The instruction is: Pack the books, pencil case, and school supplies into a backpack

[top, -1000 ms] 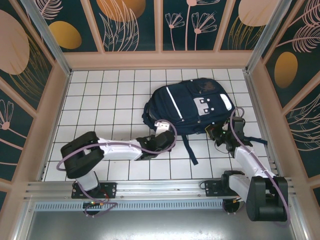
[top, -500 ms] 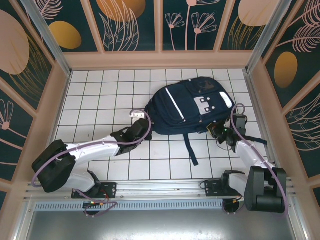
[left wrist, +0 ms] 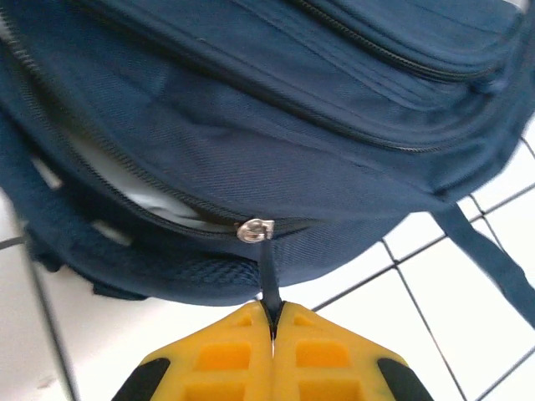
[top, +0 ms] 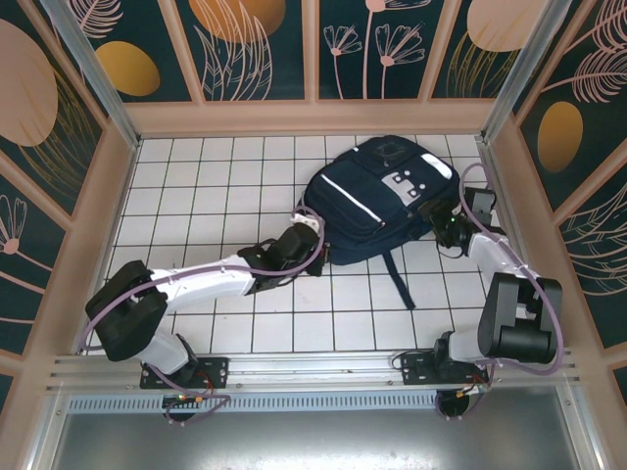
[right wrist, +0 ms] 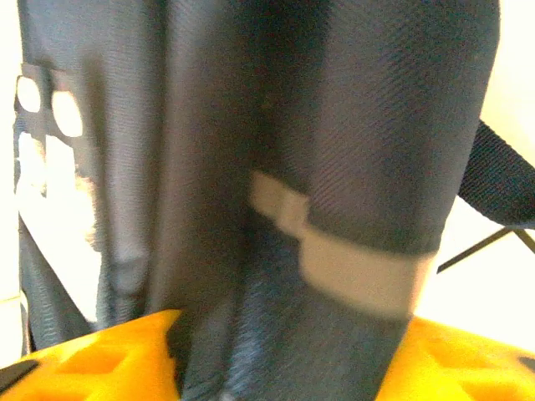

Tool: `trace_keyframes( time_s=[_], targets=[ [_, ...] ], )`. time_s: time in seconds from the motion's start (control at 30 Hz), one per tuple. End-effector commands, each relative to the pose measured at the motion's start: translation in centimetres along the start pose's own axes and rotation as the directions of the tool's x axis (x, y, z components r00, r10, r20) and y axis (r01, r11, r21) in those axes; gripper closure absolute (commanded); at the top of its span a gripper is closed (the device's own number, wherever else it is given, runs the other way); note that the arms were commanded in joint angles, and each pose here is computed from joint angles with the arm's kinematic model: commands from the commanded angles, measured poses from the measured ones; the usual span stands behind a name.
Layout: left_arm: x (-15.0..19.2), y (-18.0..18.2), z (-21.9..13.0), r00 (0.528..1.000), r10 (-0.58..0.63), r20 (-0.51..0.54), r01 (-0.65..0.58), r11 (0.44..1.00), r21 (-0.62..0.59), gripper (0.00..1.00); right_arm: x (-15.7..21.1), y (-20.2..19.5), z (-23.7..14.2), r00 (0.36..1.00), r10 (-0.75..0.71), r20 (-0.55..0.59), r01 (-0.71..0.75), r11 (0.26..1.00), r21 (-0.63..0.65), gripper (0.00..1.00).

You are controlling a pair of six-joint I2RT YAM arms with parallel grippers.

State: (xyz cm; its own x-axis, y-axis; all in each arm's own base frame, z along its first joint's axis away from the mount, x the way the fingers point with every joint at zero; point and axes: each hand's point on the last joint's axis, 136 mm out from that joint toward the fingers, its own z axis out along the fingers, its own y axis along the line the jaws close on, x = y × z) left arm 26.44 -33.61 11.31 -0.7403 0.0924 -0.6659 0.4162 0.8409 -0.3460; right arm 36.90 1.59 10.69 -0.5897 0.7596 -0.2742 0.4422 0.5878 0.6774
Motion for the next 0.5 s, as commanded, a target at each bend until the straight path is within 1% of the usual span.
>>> trace_keyframes(
  time_s=[0.0, 0.07, 0.1, 0.17, 0.27, 0.33, 0.47],
  targets=[
    [0.0, -4.0, 0.4, 0.999, 0.031, -0.033, -0.026, 0.991, 0.134, 1.00, -0.8, 1.7, -1.5, 0.998, -0.042, 0.050, 0.042, 0.999, -0.001, 0.35],
    [0.7, -4.9, 0.9, 0.997, 0.043, -0.058, -0.034, 0.986, 0.161, 1.00, 0.5, 1.7, -2.4, 0.998, -0.045, 0.054, 0.044, 0.999, 0.021, 0.29],
    [-0.1, -6.1, 0.8, 0.998, 0.047, -0.045, -0.038, 0.982, 0.187, 1.00, 1.4, 1.7, -2.9, 0.997, -0.049, 0.052, 0.047, 0.998, 0.032, 0.24],
    [-0.2, -6.8, 0.9, 0.998, 0.052, -0.047, -0.040, 0.976, 0.212, 1.00, 3.0, 1.5, -3.8, 0.997, -0.051, 0.053, 0.048, 0.997, 0.055, 0.20],
    [-0.1, -7.3, 1.1, 0.996, 0.062, -0.057, -0.047, 0.972, 0.232, 1.00, 6.3, 1.7, -4.7, 1.000, -0.011, 0.014, 0.011, 1.000, 0.012, 0.20],
    [0.2, -7.3, 1.1, 0.995, 0.071, -0.067, -0.053, 0.970, 0.237, 1.00, 9.6, 2.1, -4.6, 0.998, 0.032, -0.048, -0.034, 0.998, -0.046, 0.23],
    [0.6, -6.6, 0.9, 0.994, 0.081, -0.073, -0.063, 0.975, 0.214, 1.00, 14.5, 3.0, -4.0, 0.989, 0.068, -0.127, -0.080, 0.992, -0.093, 0.25]
  ],
)
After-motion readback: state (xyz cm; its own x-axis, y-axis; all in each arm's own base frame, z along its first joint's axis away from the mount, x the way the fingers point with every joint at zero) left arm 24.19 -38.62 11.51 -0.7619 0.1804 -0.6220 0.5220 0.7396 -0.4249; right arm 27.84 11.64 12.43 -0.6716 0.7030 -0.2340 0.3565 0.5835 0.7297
